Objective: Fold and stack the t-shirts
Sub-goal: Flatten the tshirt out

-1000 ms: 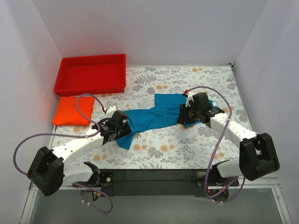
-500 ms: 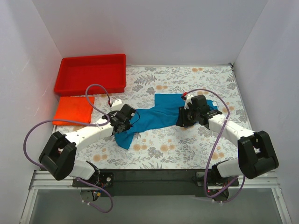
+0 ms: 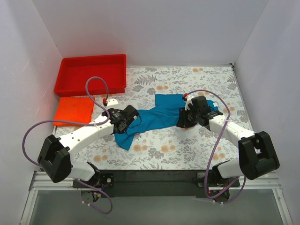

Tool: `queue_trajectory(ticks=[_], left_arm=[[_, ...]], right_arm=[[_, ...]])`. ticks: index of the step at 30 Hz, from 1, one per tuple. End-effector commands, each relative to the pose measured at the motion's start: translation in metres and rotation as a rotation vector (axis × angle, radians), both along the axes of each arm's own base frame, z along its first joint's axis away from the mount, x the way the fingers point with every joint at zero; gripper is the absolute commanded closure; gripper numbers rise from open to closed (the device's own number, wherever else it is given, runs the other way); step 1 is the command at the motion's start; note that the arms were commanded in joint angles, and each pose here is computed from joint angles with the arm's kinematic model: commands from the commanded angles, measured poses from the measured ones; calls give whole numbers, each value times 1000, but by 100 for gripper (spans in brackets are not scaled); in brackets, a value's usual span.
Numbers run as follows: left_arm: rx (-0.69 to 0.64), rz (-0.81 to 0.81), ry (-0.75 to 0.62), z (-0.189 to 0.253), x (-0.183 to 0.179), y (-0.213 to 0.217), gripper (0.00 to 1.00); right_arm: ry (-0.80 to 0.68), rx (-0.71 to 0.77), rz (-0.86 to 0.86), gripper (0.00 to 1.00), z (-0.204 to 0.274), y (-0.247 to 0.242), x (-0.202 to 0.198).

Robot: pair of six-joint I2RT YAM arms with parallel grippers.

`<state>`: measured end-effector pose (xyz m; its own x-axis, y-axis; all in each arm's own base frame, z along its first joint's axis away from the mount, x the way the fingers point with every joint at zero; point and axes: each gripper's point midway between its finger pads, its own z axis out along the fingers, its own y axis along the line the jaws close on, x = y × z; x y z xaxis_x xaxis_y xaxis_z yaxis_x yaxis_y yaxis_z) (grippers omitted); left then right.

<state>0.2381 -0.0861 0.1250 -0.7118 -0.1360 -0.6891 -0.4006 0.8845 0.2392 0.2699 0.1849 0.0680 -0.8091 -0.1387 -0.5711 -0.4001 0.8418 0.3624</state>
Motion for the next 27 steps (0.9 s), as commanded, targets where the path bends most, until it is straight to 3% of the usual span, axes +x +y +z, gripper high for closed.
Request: queue_trajectory(ticks=[1,4,6,10,21,27], left_arm=[[-14,19,-23,1,-5,5,64],[-189,-70,-78,-11,9,-29,49],[-367,-123,-153,-7,23,-60,46],[-486,-142,-134,-33,31,-77,45],[-376,-104,-90,-76,56,-78,68],[-225,-57,-73,-68,55,-53,93]], right_arm=[[-17,21,26,60,2,7,2],[-13,20,29,60,1,8,1],[-10,19,32,60,0,8,0],[-7,18,38,60,-2,8,-2],[16,3,44,60,-11,5,-8],[9,-3,47,60,-12,3,-9]])
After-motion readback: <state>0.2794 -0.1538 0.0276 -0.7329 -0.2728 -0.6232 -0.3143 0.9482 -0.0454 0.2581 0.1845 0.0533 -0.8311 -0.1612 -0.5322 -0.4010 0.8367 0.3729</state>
